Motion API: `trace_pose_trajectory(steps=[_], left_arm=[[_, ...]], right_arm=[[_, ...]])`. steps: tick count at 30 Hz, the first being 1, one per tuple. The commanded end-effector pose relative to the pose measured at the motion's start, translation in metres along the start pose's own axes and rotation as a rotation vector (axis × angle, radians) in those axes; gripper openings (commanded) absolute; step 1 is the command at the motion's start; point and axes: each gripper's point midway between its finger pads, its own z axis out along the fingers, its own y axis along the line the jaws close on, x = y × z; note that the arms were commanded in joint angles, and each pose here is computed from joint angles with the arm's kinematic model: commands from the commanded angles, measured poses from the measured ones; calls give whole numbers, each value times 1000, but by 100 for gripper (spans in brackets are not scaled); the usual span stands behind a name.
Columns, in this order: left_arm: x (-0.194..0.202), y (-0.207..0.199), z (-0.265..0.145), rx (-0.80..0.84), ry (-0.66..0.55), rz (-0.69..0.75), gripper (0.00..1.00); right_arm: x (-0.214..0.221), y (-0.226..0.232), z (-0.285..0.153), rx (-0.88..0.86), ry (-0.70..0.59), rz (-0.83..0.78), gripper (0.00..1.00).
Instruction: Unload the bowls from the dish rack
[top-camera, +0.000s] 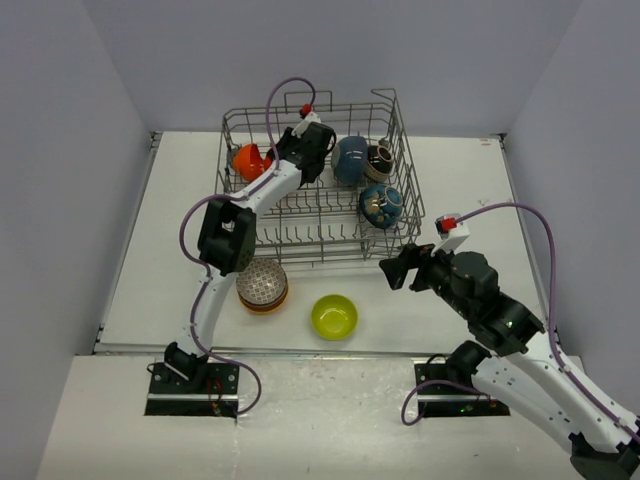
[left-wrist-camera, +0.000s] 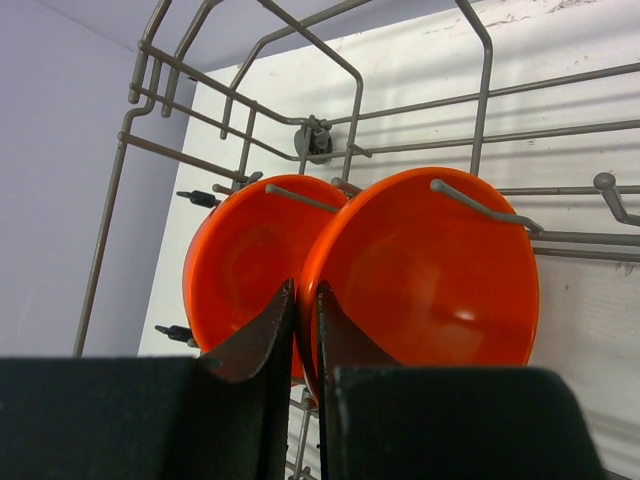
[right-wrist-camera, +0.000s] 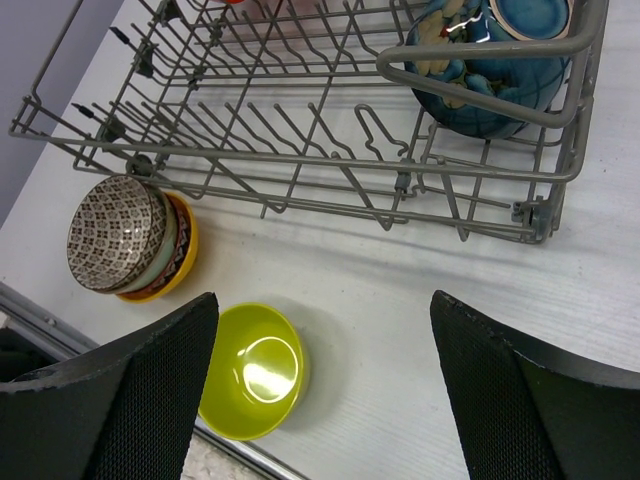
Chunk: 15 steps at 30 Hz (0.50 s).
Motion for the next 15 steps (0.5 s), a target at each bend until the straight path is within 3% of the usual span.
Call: trace_pose_trajectory(steps=[1, 7, 15], left_arm=[[-26, 27, -13, -17, -38, -9, 0], [-40, 53, -24, -171, -58, 96, 0], [-54, 70, -31, -230, -78, 145, 0]], right_arm=[[-16, 8, 0, -28, -53, 2, 87], [-17, 9, -1, -36, -59, 5, 87], [-17, 10, -3, -46, -67, 7, 87]])
